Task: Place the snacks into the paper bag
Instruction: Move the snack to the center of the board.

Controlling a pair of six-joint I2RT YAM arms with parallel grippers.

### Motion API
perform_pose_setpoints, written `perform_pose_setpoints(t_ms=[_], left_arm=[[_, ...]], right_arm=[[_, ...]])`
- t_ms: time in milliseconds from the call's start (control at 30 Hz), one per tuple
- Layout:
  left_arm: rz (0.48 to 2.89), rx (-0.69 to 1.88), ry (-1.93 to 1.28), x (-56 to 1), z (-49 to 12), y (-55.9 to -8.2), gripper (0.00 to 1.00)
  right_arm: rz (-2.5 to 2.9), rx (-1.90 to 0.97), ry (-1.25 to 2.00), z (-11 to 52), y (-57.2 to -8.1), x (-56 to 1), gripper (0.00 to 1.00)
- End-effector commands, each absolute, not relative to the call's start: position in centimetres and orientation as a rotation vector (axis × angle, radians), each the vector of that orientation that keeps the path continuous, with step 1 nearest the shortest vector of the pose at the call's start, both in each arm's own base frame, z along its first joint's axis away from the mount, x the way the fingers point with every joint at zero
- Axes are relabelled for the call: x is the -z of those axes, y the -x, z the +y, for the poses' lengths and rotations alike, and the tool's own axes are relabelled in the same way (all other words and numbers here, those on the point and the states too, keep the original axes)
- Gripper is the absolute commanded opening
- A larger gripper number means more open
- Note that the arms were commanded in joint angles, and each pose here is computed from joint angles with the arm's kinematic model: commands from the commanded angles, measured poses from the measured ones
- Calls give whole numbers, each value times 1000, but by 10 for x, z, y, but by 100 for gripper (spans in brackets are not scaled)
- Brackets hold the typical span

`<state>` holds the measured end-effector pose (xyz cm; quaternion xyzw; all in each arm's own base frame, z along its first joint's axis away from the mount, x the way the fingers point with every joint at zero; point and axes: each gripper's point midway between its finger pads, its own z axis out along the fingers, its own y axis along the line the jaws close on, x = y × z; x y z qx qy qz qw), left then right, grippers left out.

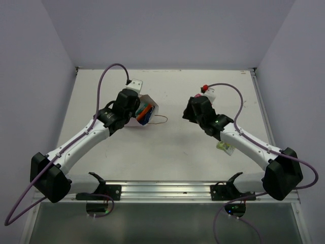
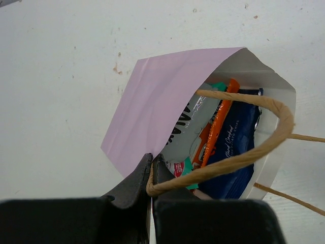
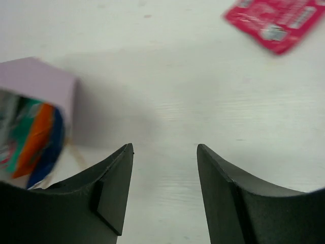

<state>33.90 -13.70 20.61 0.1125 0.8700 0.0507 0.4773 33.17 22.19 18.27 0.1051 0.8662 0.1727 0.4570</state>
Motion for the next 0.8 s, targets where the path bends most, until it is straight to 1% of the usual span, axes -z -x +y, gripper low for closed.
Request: perform_pose_setpoints(t_ms=[0,67,167,367,533,633,767], left_arm=[[2064,-138,-244,-219,-134,-346,0],[2062,-146,-244,-220,-132,-346,0],[2052,-151,-250,-219,-130,-344,0],[2055,-152,-257,-213,-128,-341,0],[2068,-159,-263,-205,-126,-339,0],[2065,-153,-260,-206,-126,-339,0],[2065,-142,-262,-205,-126,-339,0]], right_arm=[[2204,-76,-370,135,-322,-141,57],[2235,38,-428,102,-313,-125,57],[2261,119,-523,66,-303,-111,57],[2321,180,-688,19,-280,-82,57],[2412,175,-762,7,-263,-53,56],[2460,135,-790,12,-254,-37,55],[2486,-113,-780,46,-257,-16,55]])
